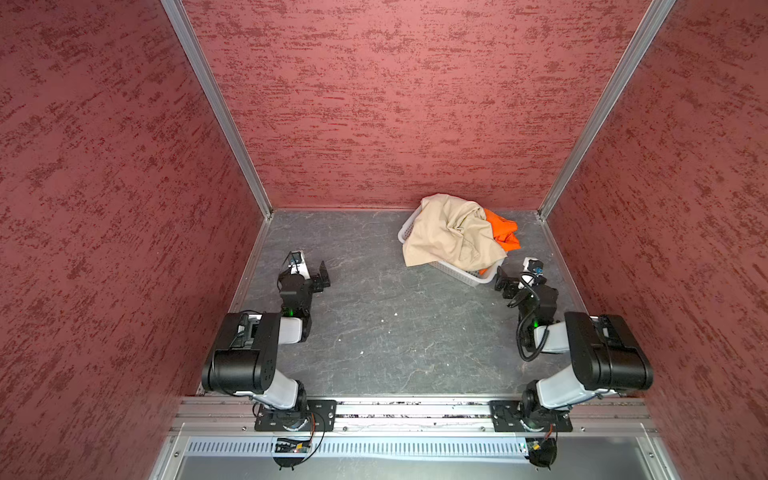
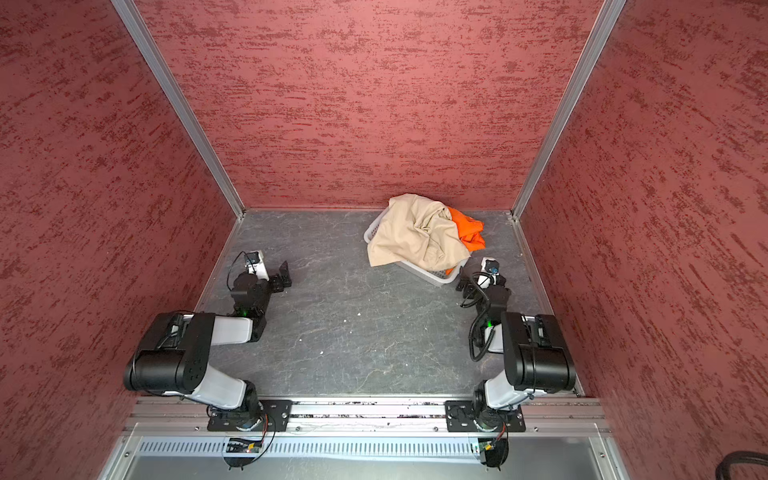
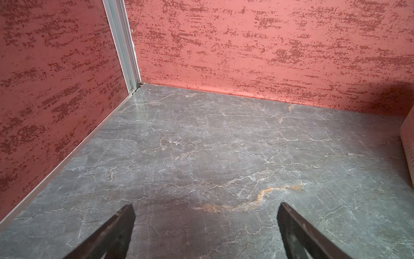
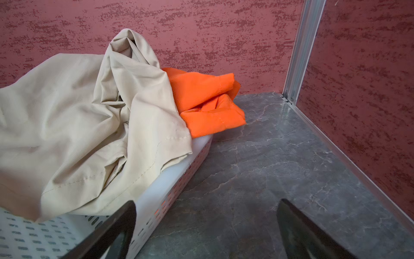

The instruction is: Fold and stack the shorts

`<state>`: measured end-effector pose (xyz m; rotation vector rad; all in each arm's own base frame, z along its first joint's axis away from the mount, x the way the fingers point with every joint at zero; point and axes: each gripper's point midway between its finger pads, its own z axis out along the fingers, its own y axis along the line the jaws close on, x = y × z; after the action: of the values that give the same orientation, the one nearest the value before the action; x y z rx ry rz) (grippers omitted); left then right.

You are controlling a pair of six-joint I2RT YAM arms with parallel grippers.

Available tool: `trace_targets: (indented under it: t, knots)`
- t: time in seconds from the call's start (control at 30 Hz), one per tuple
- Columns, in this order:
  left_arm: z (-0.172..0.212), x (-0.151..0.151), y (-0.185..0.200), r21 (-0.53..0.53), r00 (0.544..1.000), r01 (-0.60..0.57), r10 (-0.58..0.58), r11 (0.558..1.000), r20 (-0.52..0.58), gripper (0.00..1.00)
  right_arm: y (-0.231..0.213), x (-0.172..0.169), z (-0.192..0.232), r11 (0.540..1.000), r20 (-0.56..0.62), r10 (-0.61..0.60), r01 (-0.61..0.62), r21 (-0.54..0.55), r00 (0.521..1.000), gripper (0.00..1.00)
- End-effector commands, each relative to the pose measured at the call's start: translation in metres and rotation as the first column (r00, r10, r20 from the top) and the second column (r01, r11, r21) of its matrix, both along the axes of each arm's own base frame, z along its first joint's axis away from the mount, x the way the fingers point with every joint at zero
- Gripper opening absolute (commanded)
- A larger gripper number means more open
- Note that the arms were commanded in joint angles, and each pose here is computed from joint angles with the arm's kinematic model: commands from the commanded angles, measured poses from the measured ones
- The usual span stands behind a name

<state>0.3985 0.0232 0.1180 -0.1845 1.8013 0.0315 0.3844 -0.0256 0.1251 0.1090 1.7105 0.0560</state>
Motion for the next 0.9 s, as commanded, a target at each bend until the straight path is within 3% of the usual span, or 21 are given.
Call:
trace_targets:
  t: [0.0, 0.47, 0.57, 0.87]
  knots:
    - [-0.003, 0.000, -0.001, 0.002, 1.000, 0.002, -0.002, 1.000, -0.007, 1.00, 0.002, 0.004, 0.009, 1.000, 0.031, 0.007, -0.007, -0.006, 0.999, 0.99]
    - [-0.004, 0.000, -0.001, 0.002, 1.000, 0.003, -0.003, 1.000, -0.008, 0.99, 0.002, 0.004, 0.010, 1.000, 0.034, 0.007, -0.007, -0.007, 0.999, 0.99]
    - [-0.004, 0.000, -0.001, 0.001, 1.000, 0.003, -0.003, 1.000, -0.009, 1.00, -0.006, 0.002, 0.013, 0.999, 0.041, -0.043, 0.043, 0.009, 0.998, 0.99]
    - [0.013, -0.004, -0.007, 0.037, 1.000, -0.001, 0.001, 0.999, 0.015, 1.00, -0.006, -0.007, 0.065, 0.999, 0.074, -0.047, 0.045, 0.023, 0.996, 0.99]
